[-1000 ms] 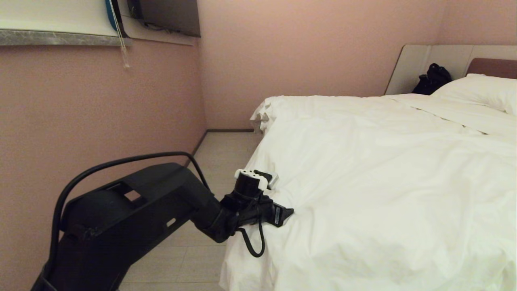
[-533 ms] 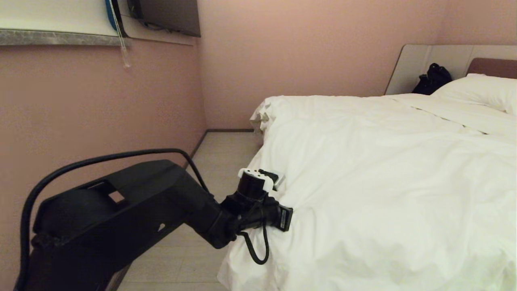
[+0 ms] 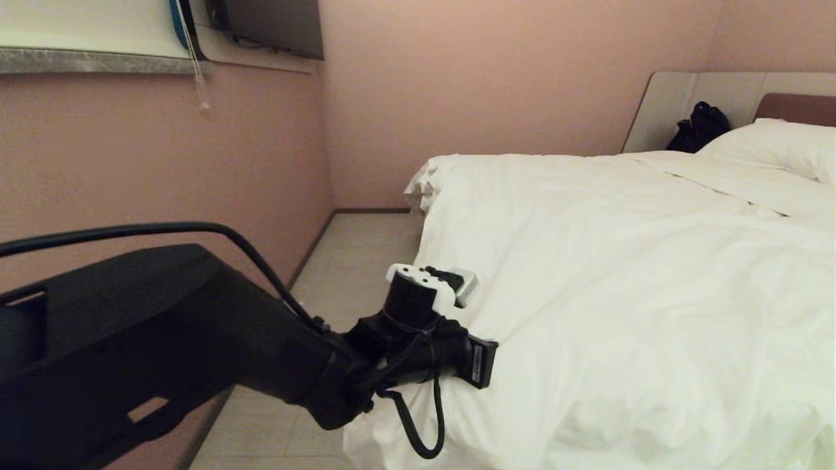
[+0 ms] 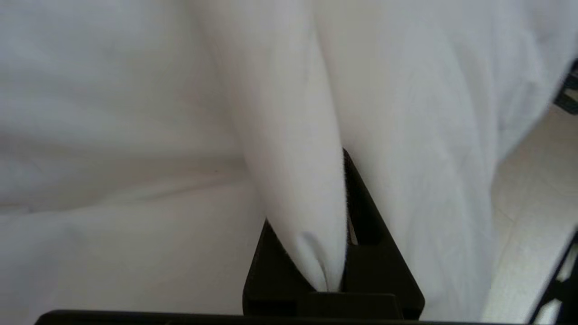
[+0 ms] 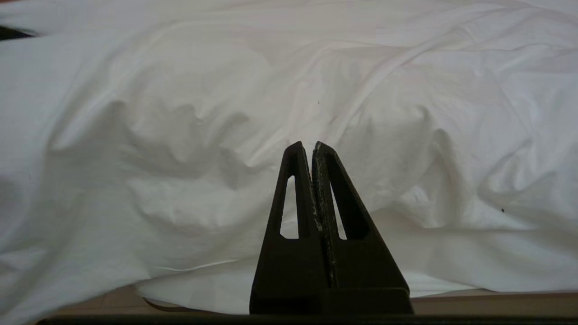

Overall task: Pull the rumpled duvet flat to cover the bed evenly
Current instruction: Flatten the corners of the folded blanket

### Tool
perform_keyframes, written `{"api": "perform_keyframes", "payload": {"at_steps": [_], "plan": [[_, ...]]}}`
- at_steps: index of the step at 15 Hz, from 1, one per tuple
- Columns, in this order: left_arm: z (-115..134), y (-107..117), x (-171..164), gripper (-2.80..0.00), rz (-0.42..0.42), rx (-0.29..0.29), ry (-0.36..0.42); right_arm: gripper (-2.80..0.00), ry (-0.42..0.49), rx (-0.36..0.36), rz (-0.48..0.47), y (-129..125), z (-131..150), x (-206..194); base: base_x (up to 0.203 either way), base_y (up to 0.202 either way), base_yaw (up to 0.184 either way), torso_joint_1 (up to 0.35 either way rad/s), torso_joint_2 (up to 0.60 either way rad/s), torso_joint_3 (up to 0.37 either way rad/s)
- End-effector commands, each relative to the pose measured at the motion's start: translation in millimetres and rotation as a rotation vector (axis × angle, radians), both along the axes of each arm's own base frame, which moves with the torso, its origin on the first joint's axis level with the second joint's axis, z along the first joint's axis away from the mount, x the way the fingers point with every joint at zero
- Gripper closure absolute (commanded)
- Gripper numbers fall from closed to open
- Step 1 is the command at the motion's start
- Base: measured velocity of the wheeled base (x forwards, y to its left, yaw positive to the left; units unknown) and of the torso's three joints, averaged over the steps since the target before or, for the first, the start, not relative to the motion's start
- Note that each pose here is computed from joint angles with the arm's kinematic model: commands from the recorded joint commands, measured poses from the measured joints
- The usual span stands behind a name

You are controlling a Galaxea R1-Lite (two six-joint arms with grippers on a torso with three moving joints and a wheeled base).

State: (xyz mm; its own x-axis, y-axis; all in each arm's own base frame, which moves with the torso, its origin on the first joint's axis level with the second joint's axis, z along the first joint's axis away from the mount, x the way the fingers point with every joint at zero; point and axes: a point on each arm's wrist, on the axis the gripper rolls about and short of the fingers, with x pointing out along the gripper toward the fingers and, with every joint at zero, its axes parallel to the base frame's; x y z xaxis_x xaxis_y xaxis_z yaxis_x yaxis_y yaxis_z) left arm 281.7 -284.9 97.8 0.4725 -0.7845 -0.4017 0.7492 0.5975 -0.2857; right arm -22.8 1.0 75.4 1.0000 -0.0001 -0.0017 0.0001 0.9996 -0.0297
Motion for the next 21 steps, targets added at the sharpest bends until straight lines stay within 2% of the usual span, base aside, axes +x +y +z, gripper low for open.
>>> {"api": "perform_keyframes", "payload": {"at_steps": [1,5,9,14,21], "plan": [[24,4,-17,0.00,-0.027,-0.037,-0.031,0.00,0.000,-0.001,0.000,0,0,0,0.000,0.000,0.000,0.000,0.00,0.000],[31,6,-32,0.00,-0.037,-0.057,-0.003,0.00,0.000,-0.001,0.000,0,0,0,0.000,0.000,0.000,0.000,0.00,0.000],[39,2,-49,0.00,-0.077,-0.070,-0.011,0.00,0.000,-0.001,0.000,0,0,0,0.000,0.000,0.000,0.000,0.00,0.000],[22,-3,-47,0.00,-0.071,-0.043,0.027,0.00,0.000,-0.001,0.000,0,0,0,0.000,0.000,0.000,0.000,0.00,0.000],[19,-3,-41,0.00,-0.054,-0.043,0.026,0.00,0.000,-0.001,0.000,0,0,0,0.000,0.000,0.000,0.000,0.00,0.000]]}}
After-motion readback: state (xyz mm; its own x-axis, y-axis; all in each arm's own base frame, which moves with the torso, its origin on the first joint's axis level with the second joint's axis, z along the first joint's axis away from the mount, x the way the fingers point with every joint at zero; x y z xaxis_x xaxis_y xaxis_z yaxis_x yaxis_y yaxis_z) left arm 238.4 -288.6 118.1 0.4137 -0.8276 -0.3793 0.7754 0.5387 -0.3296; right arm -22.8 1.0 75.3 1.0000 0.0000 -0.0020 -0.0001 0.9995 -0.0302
